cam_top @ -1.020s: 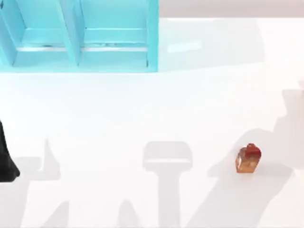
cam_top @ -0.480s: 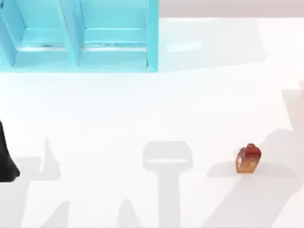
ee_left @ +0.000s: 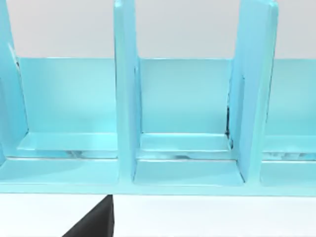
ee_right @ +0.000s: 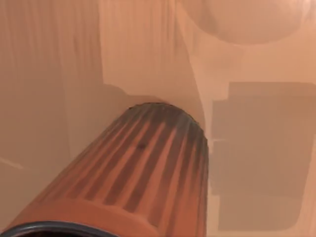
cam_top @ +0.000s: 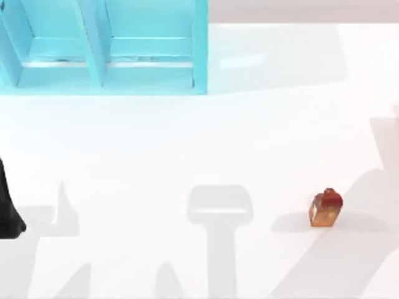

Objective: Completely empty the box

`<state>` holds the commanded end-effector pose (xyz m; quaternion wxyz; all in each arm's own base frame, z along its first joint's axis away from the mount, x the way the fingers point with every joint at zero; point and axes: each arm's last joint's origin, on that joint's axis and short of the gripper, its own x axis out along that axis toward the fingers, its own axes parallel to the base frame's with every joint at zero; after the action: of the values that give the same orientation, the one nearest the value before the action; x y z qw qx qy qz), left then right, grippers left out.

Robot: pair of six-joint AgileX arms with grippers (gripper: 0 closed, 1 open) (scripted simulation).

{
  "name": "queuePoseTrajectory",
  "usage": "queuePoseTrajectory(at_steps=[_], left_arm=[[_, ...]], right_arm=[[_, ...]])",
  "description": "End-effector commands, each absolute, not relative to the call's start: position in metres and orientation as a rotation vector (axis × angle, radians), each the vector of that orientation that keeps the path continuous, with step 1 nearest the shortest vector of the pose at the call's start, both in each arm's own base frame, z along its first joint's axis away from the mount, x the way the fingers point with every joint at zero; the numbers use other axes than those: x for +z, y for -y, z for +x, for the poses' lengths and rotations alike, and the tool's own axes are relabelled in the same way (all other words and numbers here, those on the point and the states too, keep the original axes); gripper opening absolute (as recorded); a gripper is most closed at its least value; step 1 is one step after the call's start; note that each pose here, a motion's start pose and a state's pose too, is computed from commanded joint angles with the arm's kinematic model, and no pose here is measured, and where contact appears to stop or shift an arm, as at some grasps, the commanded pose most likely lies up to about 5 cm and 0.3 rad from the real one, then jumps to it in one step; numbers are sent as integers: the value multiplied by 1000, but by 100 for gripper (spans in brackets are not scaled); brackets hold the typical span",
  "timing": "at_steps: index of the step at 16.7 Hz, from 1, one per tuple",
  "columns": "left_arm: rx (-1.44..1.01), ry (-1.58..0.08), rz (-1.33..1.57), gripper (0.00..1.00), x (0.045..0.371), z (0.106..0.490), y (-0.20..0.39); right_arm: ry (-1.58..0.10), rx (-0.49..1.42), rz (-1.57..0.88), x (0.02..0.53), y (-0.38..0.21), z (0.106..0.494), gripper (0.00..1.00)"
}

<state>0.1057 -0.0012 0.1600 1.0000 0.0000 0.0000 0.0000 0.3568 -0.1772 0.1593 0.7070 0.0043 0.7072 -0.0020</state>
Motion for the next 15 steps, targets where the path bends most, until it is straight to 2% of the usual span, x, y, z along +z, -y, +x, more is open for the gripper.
queuePoseTrajectory(at_steps=[11,15], left_arm=[[0,0,0,100,160,106,1],[0,0,0,100,160,106,1]], right_arm=[[-1571,-5,10,159,177,357,2],[-1571,-5,10,159,177,357,0]])
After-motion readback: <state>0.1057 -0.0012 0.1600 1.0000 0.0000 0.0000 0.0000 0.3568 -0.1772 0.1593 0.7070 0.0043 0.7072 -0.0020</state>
